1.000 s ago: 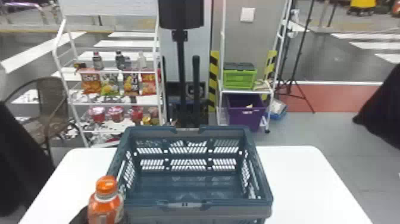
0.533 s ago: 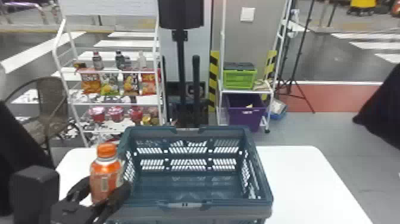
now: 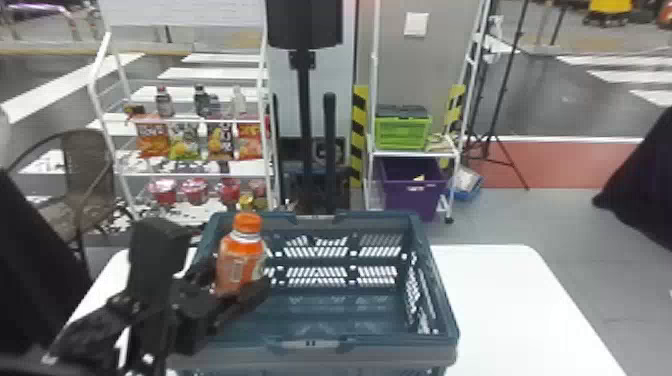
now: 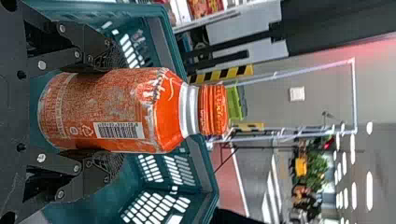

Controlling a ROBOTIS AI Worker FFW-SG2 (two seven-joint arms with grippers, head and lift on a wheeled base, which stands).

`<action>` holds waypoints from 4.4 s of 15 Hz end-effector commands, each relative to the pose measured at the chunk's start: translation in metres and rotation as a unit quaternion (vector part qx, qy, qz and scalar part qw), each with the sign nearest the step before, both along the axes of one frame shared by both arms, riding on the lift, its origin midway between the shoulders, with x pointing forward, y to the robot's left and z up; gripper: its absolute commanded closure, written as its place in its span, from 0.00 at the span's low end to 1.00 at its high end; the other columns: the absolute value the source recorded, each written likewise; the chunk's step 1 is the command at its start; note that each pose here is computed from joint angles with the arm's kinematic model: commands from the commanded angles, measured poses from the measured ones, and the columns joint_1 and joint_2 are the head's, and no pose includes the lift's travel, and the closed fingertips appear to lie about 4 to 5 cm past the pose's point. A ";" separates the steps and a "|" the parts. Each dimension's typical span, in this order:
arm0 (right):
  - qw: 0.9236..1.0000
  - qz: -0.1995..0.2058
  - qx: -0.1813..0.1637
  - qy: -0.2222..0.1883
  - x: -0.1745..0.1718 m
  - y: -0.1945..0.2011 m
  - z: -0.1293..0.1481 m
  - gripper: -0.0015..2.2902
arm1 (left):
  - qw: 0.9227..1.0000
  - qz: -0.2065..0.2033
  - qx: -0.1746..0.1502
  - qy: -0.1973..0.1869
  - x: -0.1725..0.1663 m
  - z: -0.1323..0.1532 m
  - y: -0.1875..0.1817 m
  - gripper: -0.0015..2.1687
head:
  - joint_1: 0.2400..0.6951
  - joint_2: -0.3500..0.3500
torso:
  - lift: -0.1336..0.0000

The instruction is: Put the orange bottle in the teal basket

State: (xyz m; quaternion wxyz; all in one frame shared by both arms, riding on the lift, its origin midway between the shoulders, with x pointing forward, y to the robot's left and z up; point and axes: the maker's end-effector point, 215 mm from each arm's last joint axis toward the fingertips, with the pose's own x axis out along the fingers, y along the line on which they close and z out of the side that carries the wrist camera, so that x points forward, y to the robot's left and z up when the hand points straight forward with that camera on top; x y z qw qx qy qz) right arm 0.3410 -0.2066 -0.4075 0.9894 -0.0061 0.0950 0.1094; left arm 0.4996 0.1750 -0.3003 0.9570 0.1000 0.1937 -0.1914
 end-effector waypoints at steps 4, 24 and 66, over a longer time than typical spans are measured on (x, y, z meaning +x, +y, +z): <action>1.000 -0.012 -0.005 0.013 -0.007 -0.011 -0.012 0.06 | 0.990 -0.111 0.057 0.066 0.058 -0.047 -0.049 0.29 | 0.57 0.50 | 1.00; 0.999 -0.032 -0.007 0.027 -0.024 -0.026 -0.028 0.06 | 0.913 -0.199 0.216 0.283 0.088 -0.186 -0.080 0.29 | 0.57 0.50 | 1.00; 1.000 -0.006 0.008 -0.027 -0.023 -0.006 0.022 0.06 | 0.980 -0.001 -0.073 -0.187 -0.169 0.041 0.053 0.07 | 0.57 0.50 | 1.00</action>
